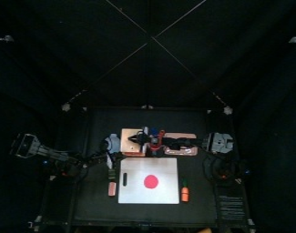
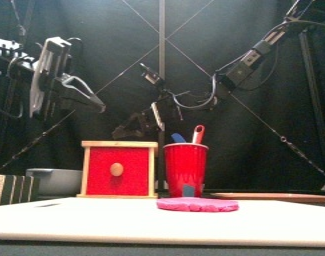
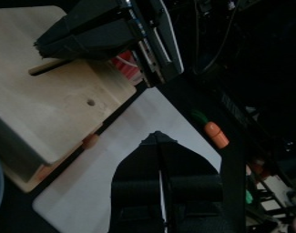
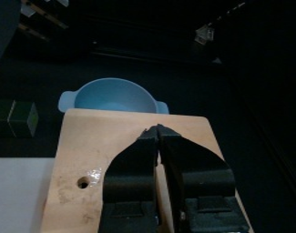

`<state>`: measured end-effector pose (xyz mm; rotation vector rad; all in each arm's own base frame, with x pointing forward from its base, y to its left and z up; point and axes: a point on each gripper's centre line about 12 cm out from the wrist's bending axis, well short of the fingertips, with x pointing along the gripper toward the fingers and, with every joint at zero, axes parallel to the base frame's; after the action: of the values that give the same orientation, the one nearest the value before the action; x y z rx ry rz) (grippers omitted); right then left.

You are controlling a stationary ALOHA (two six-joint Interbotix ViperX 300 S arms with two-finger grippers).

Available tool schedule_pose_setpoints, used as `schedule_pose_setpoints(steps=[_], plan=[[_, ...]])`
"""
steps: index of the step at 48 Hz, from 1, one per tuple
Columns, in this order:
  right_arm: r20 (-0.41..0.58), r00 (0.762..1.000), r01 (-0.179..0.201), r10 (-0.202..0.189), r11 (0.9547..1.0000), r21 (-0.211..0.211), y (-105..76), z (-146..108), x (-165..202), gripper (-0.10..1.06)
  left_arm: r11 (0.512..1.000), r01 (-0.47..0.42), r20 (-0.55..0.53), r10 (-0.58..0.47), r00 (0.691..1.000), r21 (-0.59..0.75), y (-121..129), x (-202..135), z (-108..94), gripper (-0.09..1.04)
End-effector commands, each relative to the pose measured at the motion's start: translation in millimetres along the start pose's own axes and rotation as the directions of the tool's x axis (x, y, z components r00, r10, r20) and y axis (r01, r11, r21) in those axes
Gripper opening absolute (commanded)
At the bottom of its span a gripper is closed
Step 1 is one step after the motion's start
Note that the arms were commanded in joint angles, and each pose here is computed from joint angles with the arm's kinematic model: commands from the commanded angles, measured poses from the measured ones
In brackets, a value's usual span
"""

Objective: Get the cutter from the drawer then cut the dough then place the extra dough in the bowl
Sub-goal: Open the drawer

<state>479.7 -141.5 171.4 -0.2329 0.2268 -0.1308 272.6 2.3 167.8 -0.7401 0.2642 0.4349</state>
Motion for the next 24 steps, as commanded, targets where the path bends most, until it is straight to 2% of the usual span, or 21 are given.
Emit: schedule_pose_setpoints(steps=[1, 10, 14, 19, 24], plan=[[0.020, 1.000, 0.005, -0.005, 1.0000, 0.006, -1.1, 8.4, -0.4, 0.04, 0.999, -0.010, 0.008, 0.011, 1.000, -0.048, -8.9, 9.8, 1.6, 0.06], [0.003, 1.000, -0.001, 0.001, 1.0000, 0.007, 2.5, 7.8, 3.0, 0.04, 0.995, -0.035, -0.011, 0.034, 0.999, -0.097, -9.5, 19.2, -5.7, 0.07], [-0.035, 0.999, -0.005, 0.005, 1.0000, 0.007, 5.2, 5.5, 4.6, 0.04, 0.994, -0.044, -0.015, 0.043, 0.999, -0.102, -7.8, 20.7, -7.8, 0.07], [-0.094, 0.996, 0.000, 0.002, 0.9998, 0.020, 6.1, -3.3, 7.5, 0.04, 0.992, -0.051, -0.014, 0.050, 0.999, -0.112, -6.8, 20.9, -7.9, 0.07], [-0.113, 0.994, 0.003, 0.001, 0.9994, 0.035, 7.5, -10.6, 11.3, 0.04, 0.988, -0.066, -0.010, 0.065, 0.998, -0.138, -5.9, 21.6, -6.8, 0.07]])
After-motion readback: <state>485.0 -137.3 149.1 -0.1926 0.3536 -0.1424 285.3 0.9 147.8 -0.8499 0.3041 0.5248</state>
